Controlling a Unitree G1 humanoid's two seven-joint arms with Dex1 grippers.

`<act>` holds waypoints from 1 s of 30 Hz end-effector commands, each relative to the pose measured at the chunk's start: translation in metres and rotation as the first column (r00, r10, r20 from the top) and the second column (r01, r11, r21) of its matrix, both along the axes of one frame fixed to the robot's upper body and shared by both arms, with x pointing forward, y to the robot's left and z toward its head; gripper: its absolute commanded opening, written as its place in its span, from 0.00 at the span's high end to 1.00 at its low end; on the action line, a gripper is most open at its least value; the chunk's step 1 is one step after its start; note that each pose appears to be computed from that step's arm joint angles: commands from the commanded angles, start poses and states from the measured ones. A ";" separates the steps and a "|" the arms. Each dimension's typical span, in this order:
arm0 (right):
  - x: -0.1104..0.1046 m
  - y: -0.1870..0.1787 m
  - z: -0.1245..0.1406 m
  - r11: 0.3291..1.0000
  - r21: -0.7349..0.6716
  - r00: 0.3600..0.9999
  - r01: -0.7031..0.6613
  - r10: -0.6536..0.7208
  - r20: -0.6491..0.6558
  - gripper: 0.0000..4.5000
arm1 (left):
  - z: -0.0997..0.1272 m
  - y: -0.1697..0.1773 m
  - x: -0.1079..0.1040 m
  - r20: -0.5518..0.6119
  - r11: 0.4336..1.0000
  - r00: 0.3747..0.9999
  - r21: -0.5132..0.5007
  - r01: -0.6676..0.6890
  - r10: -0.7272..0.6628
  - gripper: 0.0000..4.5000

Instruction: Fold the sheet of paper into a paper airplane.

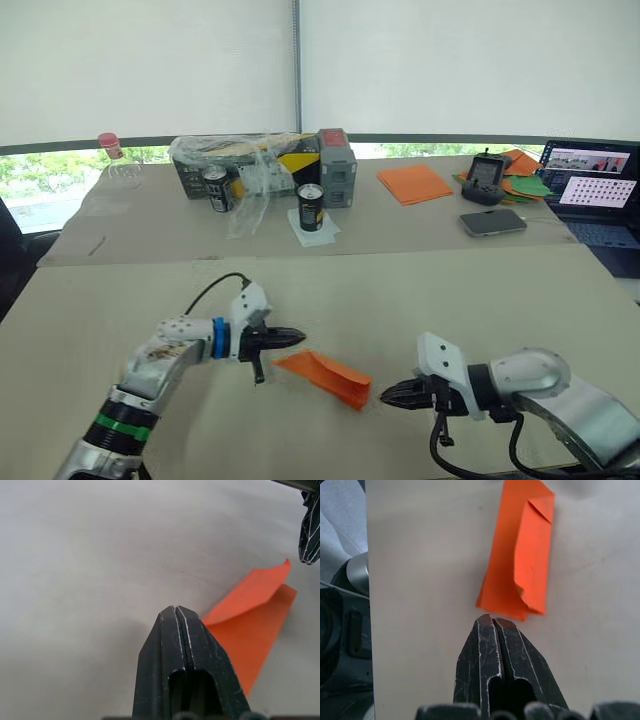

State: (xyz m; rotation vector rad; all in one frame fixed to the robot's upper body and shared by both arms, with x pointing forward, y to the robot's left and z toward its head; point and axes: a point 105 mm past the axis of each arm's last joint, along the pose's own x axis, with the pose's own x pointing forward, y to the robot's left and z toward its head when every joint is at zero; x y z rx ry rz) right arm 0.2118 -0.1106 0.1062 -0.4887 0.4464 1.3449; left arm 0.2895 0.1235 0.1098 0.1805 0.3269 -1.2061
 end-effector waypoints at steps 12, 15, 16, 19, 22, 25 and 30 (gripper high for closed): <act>0.009 0.034 0.002 0.997 0.071 0.998 0.030 -0.025 -0.058 0.99 | 0.011 0.029 -0.044 -0.072 1.000 0.997 -0.018 0.013 -0.014 1.00; 0.025 0.038 -0.004 0.994 0.076 0.997 0.073 -0.070 -0.039 0.99 | 0.007 0.025 -0.050 -0.081 1.000 0.996 -0.011 0.022 -0.023 1.00; 0.028 0.039 -0.004 0.994 0.076 0.997 0.077 -0.075 -0.034 0.99 | 0.006 0.024 -0.051 -0.083 1.000 0.996 -0.013 0.021 -0.022 1.00; 0.037 0.035 -0.003 0.991 0.088 0.995 0.099 -0.097 -0.026 0.99 | 0.006 0.020 -0.053 -0.086 0.999 0.996 -0.027 0.018 -0.020 1.00; 0.044 0.026 0.002 0.985 0.112 0.991 0.130 -0.126 -0.041 0.99 | 0.006 0.006 -0.065 -0.135 0.995 0.988 -0.082 0.061 -0.071 1.00; 0.055 0.019 0.006 0.977 0.128 0.985 0.173 -0.170 -0.031 0.99 | 0.005 -0.003 -0.071 -0.150 0.992 0.984 -0.092 0.081 -0.094 1.00; 0.065 0.017 0.010 0.974 0.126 0.982 0.189 -0.191 0.005 0.99 | 0.005 -0.010 -0.075 -0.163 0.988 0.980 -0.116 0.098 -0.117 1.00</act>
